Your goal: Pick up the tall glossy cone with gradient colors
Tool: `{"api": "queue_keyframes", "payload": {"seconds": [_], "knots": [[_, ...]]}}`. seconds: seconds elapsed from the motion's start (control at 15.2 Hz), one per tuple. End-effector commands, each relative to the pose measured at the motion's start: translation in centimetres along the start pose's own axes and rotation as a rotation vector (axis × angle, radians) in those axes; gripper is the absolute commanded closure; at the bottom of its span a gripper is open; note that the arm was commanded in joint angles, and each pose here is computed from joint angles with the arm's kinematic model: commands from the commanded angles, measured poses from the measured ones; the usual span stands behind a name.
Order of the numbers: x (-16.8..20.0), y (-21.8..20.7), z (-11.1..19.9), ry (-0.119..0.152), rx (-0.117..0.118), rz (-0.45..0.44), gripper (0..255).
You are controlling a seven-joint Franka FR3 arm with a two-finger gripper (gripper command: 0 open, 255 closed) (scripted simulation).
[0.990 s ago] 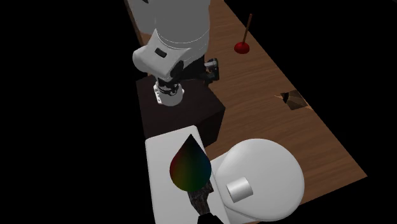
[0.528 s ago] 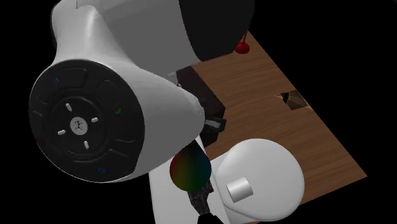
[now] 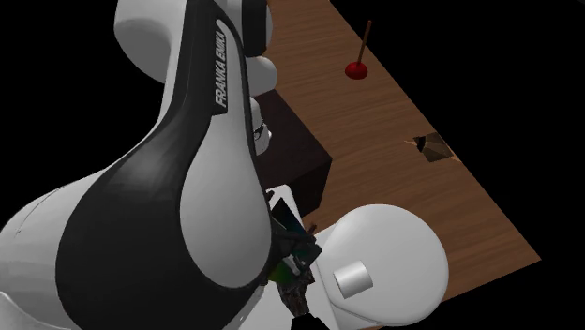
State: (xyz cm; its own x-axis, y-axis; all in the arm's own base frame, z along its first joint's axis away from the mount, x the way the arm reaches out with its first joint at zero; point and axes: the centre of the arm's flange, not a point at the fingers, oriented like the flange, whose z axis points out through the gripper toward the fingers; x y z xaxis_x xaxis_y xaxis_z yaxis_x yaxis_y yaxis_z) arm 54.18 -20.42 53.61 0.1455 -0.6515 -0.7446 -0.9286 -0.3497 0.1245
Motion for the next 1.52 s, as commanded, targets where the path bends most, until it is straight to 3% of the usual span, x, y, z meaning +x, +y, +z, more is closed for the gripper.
{"api": "queue_keyframes", "payload": {"seconds": [0.0,0.4,0.46,0.73,0.99,1.06,1.45], "knots": [[3.6,0.8,0.7,-0.031,0.015,0.056,0],[5.4,0.5,2.2,-0.031,0.015,0.056,0],[5.1,0.5,1.5,-0.031,0.015,0.057,255],[4.8,2.1,1.4,-0.034,0.016,0.057,255],[5.3,0.9,0.8,-0.032,0.016,0.056,255],[5.4,0.5,2.2,-0.031,0.015,0.056,255],[3.1,0.9,0.2,-0.031,0.015,0.056,255]]}}
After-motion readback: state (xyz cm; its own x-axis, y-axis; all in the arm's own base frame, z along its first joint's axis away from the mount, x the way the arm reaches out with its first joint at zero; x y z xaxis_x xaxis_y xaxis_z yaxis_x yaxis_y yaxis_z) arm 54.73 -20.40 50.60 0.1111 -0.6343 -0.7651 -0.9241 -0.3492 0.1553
